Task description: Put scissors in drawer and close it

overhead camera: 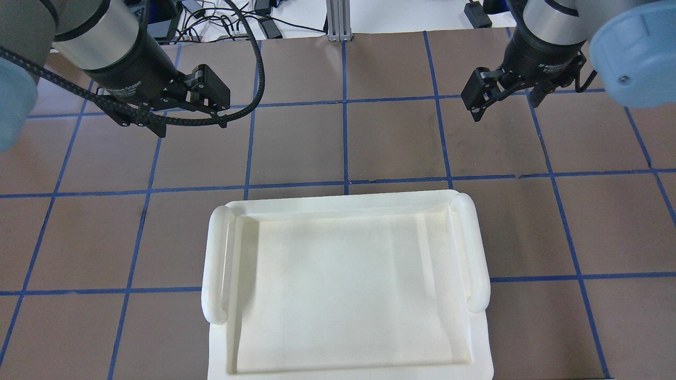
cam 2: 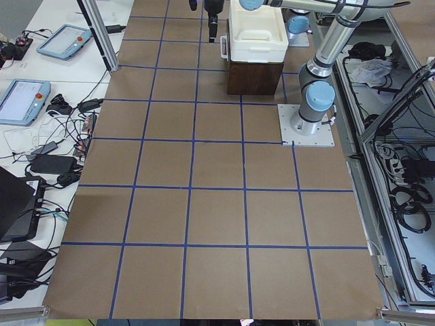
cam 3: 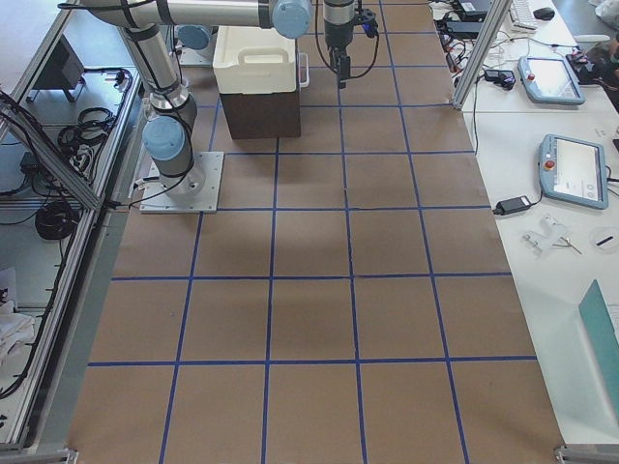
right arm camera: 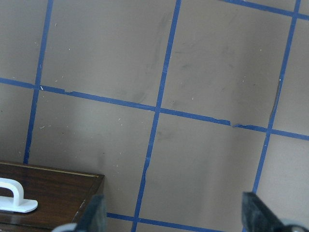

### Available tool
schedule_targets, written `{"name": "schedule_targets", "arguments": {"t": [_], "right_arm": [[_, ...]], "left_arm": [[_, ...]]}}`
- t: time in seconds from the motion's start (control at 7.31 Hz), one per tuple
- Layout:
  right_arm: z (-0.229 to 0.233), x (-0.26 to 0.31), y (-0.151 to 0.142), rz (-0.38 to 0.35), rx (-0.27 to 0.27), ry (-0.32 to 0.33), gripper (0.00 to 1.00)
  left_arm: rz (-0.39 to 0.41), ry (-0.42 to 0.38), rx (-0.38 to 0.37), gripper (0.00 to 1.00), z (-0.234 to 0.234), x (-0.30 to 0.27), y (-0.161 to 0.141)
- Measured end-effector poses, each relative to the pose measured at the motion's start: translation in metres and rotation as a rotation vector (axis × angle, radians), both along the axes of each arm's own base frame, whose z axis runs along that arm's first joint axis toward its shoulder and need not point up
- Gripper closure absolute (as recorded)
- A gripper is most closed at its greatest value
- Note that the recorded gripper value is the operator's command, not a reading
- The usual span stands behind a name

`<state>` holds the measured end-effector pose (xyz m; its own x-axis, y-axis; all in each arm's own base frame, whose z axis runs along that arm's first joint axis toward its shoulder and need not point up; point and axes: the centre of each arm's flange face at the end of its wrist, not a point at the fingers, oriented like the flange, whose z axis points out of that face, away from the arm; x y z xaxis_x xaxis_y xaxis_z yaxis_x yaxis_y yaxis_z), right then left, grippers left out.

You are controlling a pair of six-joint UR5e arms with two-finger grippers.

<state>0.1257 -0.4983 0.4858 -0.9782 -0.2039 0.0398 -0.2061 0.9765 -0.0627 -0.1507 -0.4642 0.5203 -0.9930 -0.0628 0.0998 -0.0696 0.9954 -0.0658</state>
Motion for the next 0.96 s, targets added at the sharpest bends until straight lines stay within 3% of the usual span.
{"name": "schedule_targets", "arguments": {"t": [0.96], "right_arm": [[0.0,0.0,0.0,0.001,0.001,0.0,0.0]], "left_arm": [[-0.007,-0.06,0.044,0.0,-0.023,0.005,-0.024]]}}
